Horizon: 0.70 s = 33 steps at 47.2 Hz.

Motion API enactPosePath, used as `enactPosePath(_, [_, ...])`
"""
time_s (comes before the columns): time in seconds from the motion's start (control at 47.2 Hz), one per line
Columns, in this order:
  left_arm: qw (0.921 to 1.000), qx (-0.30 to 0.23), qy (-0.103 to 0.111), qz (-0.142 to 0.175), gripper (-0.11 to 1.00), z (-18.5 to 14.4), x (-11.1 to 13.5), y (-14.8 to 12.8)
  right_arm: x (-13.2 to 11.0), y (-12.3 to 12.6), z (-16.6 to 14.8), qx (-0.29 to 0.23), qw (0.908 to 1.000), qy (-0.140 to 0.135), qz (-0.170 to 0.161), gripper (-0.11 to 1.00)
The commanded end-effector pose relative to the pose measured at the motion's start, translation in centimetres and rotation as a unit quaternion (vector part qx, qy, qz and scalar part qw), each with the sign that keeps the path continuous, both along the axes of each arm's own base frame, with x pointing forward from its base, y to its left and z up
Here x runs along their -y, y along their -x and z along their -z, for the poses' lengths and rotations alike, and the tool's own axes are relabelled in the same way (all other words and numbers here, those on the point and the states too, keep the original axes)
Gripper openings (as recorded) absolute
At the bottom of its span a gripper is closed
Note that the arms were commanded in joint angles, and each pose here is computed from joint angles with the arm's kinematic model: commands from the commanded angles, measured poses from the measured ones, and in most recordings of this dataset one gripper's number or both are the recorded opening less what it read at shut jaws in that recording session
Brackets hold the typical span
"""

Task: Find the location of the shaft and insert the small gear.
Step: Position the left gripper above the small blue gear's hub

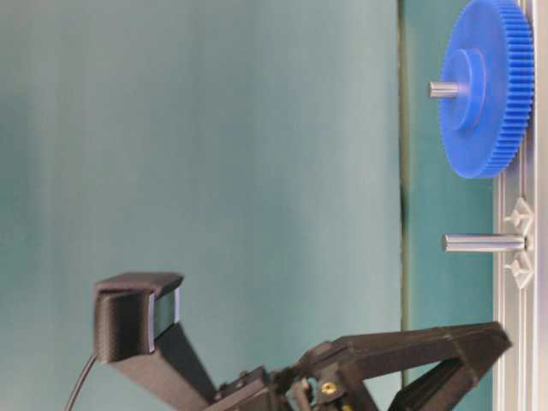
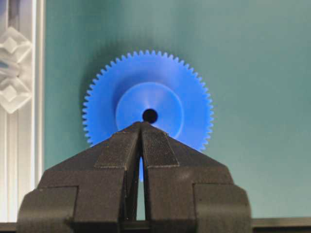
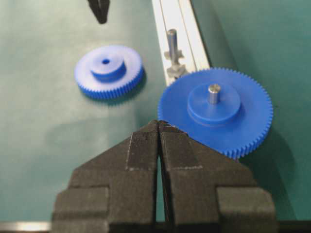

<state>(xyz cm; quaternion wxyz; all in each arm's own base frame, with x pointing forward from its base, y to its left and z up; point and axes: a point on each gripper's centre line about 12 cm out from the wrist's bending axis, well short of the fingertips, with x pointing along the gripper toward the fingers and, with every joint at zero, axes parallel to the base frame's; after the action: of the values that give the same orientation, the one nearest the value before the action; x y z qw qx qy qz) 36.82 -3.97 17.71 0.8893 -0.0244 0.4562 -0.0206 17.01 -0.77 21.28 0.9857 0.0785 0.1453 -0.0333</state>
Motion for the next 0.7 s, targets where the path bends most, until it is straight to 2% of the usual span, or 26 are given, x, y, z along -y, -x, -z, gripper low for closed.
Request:
enactPosePath(0.0, [0.9998,0.014,-0.005,0.01,0.0,-1.2,0.3,-0.9,0.0,-0.2,-0.3,0.004,1.0,-0.005,0.002,-0.01])
enactPosePath(0.339, [0.9986,-0.03,-0.027,0.033,0.0,-0.6,0.4,-2.2,0.0,-0.1,-0.2,0.005,1.0,-0.006,0.003,-0.01])
enactPosePath(0.678, [0.9959,-0.074,-0.033,0.039,0.0,0.0,0.5,-3.3,0.0,0.0,-0.1,0.004,1.0,-0.004,0.002,-0.01])
